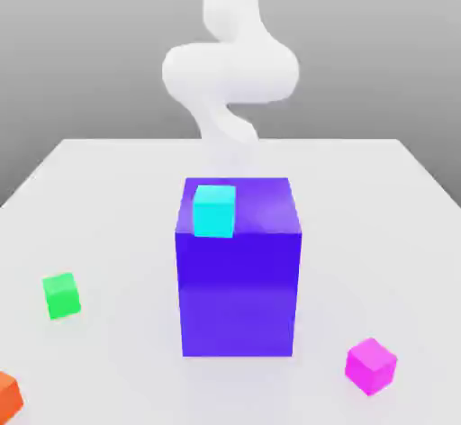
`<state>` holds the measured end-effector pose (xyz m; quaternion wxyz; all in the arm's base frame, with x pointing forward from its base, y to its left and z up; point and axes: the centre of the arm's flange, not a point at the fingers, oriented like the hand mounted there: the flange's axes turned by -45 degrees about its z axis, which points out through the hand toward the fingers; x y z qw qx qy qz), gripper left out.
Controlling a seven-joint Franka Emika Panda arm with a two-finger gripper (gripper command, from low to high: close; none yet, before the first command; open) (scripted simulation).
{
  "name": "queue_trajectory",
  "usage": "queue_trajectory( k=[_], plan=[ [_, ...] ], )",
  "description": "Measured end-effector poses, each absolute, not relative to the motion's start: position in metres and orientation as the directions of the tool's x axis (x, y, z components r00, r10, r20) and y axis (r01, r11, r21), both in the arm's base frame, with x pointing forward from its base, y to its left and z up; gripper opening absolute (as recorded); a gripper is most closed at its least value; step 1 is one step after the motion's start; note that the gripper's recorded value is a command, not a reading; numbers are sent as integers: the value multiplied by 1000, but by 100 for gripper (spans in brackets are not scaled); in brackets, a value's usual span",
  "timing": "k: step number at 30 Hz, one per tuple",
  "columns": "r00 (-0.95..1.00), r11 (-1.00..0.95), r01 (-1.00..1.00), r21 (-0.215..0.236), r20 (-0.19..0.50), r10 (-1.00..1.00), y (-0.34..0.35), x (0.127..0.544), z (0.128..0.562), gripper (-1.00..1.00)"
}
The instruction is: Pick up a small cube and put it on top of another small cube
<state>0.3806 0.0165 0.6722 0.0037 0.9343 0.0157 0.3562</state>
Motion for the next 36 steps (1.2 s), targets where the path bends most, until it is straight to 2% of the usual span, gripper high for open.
queue_trajectory(
  k=[6,13,19,25,30,31,36],
  plan=[
    [839,-988,137,71,522,154,61,444,566,0],
    [891,-954,286,91,340,300,114,474,432,0],
    [883,-901,428,70,177,434,162,463,315,0],
    [843,-844,537,11,22,537,193,426,206,0],
    [835,-835,551,-1,1,551,197,419,141,0],
    [835,-835,551,-1,0,551,197,419,132,-100],
    [835,-835,551,0,0,551,197,419,132,-100]
  ],
)
